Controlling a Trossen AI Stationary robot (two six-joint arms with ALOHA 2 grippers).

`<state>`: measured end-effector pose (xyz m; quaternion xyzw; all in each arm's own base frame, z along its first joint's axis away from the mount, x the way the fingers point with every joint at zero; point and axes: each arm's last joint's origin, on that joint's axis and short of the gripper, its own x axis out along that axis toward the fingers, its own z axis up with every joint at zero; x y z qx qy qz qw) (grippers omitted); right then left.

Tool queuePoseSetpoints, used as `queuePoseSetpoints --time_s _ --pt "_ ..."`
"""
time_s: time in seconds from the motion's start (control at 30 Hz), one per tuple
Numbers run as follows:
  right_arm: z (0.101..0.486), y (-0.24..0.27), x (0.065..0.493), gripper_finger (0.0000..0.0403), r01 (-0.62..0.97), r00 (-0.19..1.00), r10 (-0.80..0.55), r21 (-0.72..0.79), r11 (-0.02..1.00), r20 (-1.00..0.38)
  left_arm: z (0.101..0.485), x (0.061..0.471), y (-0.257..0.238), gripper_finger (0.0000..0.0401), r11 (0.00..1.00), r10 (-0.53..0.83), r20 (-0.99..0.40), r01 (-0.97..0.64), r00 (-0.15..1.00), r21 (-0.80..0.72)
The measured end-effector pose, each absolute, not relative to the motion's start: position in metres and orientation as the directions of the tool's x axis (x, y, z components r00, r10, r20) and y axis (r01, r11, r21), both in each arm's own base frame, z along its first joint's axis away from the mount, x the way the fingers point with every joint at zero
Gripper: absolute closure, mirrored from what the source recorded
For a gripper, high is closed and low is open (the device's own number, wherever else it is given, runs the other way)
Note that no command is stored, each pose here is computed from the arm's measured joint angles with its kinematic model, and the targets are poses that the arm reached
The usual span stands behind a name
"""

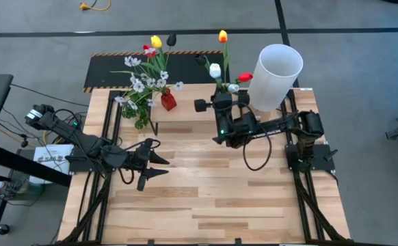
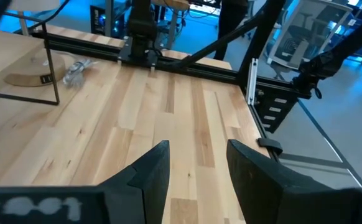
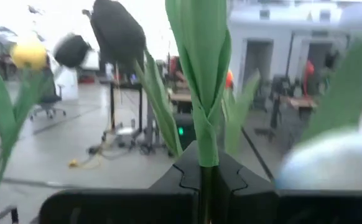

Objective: Pick and place flowers into a vace then onto a shelf
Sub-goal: Put the white flower into the yellow vase on the shelf

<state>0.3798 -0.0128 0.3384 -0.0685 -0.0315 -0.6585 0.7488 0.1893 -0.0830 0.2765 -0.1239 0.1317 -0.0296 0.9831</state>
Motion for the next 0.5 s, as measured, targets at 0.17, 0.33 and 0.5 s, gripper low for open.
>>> queuePoseSetpoints --time_s 0.17,0.33,0.5 --pt "0.341 -0.023 0.382 0.0403 0.988 0.142 -0.971 -0.092 0.127 0.190 0.276 0.189 -0.083 0.0253 0.968 -0.083 -0.251 0.019 0.964 -0.249" --pt "0.341 -0.036 0.382 0.0403 0.985 0.127 -0.968 -0.144 0.097 0.215 0.276 0.189 -0.083 0.0253 0.972 -0.083 -0.254 0.022 0.964 -0.235" --pt "0.341 -0.048 0.380 0.0403 0.983 0.096 -0.972 -0.172 0.059 0.216 0.276 0.189 -0.083 0.0253 0.977 -0.083 -0.254 0.028 0.964 -0.214"
